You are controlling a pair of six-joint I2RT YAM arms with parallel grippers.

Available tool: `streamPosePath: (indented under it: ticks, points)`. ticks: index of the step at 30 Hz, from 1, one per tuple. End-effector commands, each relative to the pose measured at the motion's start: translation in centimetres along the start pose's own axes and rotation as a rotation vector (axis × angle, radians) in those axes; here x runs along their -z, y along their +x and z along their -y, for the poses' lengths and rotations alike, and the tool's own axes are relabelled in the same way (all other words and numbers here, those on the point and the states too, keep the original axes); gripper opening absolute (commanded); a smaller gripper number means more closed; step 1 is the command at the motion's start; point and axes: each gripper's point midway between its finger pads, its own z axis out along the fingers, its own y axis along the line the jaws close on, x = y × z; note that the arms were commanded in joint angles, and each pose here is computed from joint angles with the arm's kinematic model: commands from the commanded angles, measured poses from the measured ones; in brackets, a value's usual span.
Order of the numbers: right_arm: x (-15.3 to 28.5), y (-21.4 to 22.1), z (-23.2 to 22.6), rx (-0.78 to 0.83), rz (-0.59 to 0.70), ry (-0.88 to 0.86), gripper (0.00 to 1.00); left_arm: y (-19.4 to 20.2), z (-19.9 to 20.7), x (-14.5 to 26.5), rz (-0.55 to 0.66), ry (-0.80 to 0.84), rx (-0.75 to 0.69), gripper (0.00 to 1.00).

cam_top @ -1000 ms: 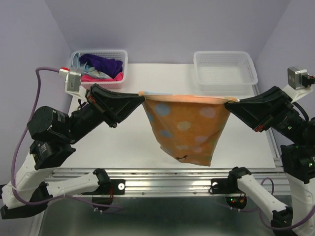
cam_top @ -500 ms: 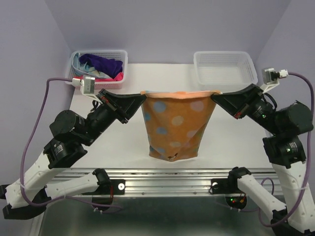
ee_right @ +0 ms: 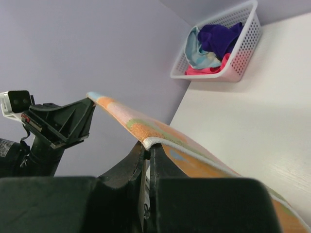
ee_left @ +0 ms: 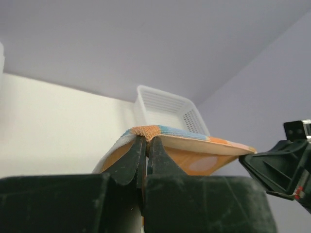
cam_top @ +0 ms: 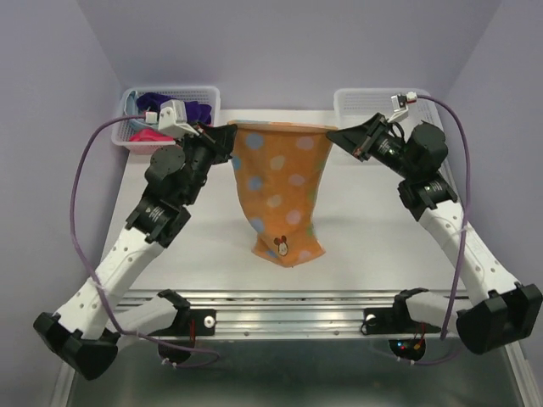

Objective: Fold and stack the towels
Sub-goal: Flatten out the crumpled towel

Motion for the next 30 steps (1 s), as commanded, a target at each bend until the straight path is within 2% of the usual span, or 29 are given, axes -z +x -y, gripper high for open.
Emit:
streamPosePath:
  ticks: [1,6,7,11,17,23,28,30]
  points:
    - [-2.8,-3.4,0.5,0.081,0.111,-0.034,0.01,-1.5,-1.5,-3.5,0.062,0.06,-0.022,0.0]
    - [-6.2,-4.4,3.6,0.096,0.121,0.013,0.01,-2.6,-4.6,-7.5,0.092,0.02,-0.065,0.0]
    - [-7.3,-4.6,4.7,0.1,0.119,0.029,0.01,-2.0,-5.6,-8.7,0.058,0.032,-0.069,0.0]
    - [-9.8,-5.1,7.5,0.1,0.113,0.052,0.01,-1.6,-8.5,-12.0,0.047,0.026,-0.086,0.0]
    - [-13.0,-6.0,12.2,0.104,0.102,0.08,0.01,1.7,-12.5,-17.9,-0.06,0.046,-0.107,0.0]
    - [-16.1,-6.7,16.4,0.142,0.096,0.14,0.01,4.3,-13.7,-23.4,-0.119,0.146,-0.156,0.0]
    - [-17.2,-7.0,19.5,0.157,0.1,0.203,0.01,8.0,-15.6,-26.2,-0.187,0.196,-0.157,0.0]
    - [-17.3,-7.4,20.9,0.163,0.112,0.248,0.01,8.1,-15.7,-27.0,-0.181,0.207,-0.164,0.0]
